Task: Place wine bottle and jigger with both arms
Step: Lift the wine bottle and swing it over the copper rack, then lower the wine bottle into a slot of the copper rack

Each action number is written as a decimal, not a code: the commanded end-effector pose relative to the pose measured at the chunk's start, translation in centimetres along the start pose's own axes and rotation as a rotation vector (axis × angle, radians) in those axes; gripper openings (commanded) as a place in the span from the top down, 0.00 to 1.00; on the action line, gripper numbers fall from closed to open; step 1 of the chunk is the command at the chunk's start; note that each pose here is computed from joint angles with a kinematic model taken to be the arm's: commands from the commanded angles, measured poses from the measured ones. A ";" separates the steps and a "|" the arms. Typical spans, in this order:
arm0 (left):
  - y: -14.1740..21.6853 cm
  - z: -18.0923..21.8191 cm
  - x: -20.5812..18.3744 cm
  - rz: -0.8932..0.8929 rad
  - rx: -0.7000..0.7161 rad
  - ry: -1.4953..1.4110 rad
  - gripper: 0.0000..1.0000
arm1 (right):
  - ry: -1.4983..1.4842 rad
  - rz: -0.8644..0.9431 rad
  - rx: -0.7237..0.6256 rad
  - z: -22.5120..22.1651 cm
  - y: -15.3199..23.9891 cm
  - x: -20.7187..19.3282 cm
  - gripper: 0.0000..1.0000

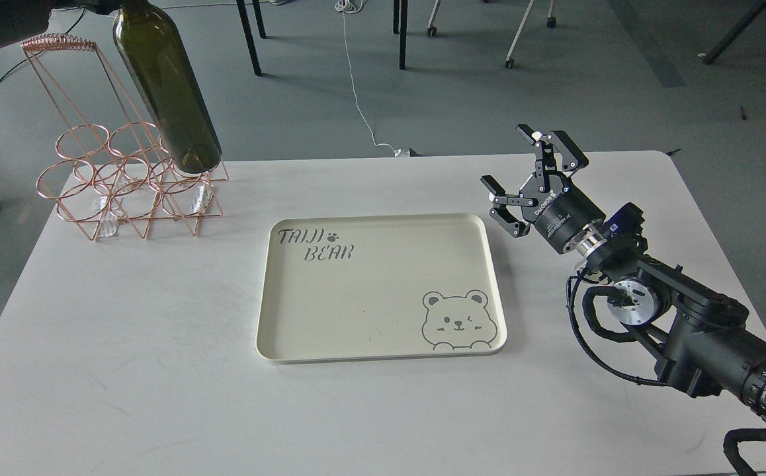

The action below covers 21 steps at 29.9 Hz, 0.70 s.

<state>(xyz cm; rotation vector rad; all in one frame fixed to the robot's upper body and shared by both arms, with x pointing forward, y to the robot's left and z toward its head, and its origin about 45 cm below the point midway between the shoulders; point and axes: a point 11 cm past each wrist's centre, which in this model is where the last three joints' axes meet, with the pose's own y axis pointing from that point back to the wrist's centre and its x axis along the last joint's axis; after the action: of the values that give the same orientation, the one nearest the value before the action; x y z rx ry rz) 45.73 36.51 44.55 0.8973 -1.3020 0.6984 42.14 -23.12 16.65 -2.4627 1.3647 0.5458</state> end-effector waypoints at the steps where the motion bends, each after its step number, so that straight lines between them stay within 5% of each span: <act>1: -0.5 -0.6 0.4 -0.029 0.026 -0.027 0.87 | 0.000 0.000 -0.001 0.0 0.0 0.0 0.01; 21: -0.5 -1.0 -1.1 -0.073 0.037 -0.025 0.86 | -0.003 0.007 -0.007 0.4 0.4 0.2 0.01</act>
<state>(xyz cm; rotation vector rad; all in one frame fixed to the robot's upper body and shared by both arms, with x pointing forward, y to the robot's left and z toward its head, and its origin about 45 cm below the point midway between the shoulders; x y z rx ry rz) 46.48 37.15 43.45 0.9803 -1.2767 0.6591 41.83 -23.36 16.20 -2.4623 1.3737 0.5566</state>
